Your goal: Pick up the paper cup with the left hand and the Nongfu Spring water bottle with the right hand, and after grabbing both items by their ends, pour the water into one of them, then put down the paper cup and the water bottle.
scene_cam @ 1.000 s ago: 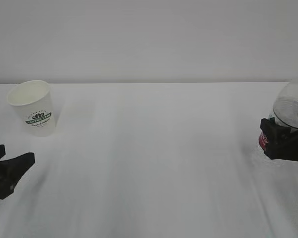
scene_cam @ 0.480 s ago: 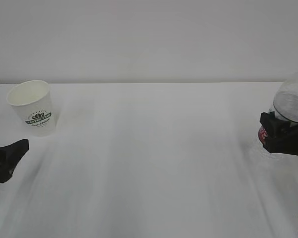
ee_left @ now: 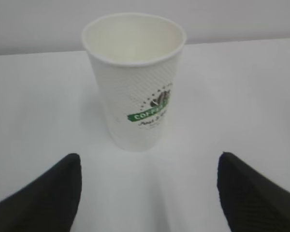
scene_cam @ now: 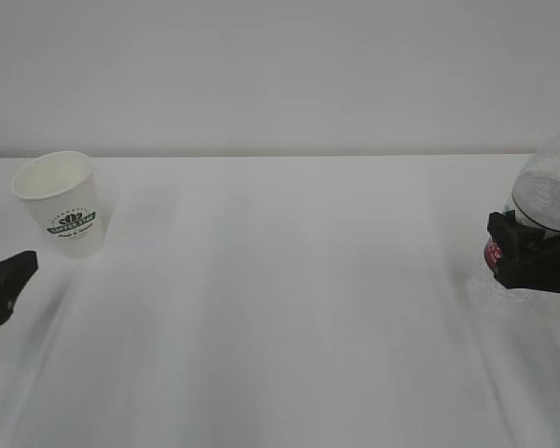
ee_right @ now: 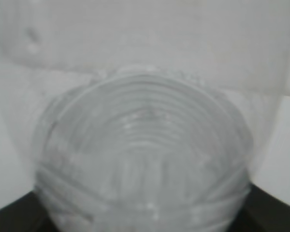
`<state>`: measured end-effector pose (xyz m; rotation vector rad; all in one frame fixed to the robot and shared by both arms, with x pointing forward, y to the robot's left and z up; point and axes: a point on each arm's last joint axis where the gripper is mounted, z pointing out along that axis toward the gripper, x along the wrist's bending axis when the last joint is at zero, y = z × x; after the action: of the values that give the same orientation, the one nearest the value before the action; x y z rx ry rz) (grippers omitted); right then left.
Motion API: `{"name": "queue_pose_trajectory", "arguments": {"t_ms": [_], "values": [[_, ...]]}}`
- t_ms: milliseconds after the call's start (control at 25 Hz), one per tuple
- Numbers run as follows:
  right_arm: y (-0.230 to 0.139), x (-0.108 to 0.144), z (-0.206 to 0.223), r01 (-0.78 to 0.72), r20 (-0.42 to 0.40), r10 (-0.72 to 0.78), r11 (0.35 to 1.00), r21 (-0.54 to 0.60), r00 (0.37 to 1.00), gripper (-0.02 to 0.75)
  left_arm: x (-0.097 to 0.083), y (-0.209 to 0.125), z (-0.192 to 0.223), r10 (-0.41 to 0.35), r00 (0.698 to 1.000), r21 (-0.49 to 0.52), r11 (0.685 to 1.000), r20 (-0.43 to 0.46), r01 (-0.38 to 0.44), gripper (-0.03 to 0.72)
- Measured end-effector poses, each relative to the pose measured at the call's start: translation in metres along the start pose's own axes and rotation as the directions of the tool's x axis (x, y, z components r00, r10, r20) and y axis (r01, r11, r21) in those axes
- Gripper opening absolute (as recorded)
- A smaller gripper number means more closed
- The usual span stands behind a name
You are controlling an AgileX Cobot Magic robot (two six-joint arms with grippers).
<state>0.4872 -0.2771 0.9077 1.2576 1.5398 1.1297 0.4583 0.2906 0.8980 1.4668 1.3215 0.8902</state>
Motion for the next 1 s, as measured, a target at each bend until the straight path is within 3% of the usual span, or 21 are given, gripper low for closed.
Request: {"name": "queue_pose_trajectory", "arguments": {"t_ms": [240, 480, 760, 1000], "values": [[0.000, 0.001, 0.000, 0.004, -0.008, -0.004, 1.000, 0.000, 1.000, 0.485, 0.034, 0.018, 0.009, -0.012, 1.000, -0.074, 0.997, -0.021, 0.011, 0.586], [0.000, 0.001, 0.000, 0.006, -0.012, -0.006, 1.000, 0.001, 1.000, 0.485, 0.062, 0.037, 0.025, 0.011, 0.990, -0.021, 1.000, 0.143, -0.008, 0.580], [0.000, 0.002, 0.000, 0.009, -0.017, -0.009, 1.000, 0.003, 1.000, 0.485, 0.065, 0.039, 0.030, 0.019, 0.985, 0.003, 1.000, 0.170, -0.020, 0.580], [0.000, 0.002, 0.000, 0.010, -0.019, -0.010, 1.000, 0.003, 1.000, 0.485, 0.061, 0.048, 0.029, 0.007, 0.976, -0.084, 0.996, 0.216, 0.012, 0.580]]}}
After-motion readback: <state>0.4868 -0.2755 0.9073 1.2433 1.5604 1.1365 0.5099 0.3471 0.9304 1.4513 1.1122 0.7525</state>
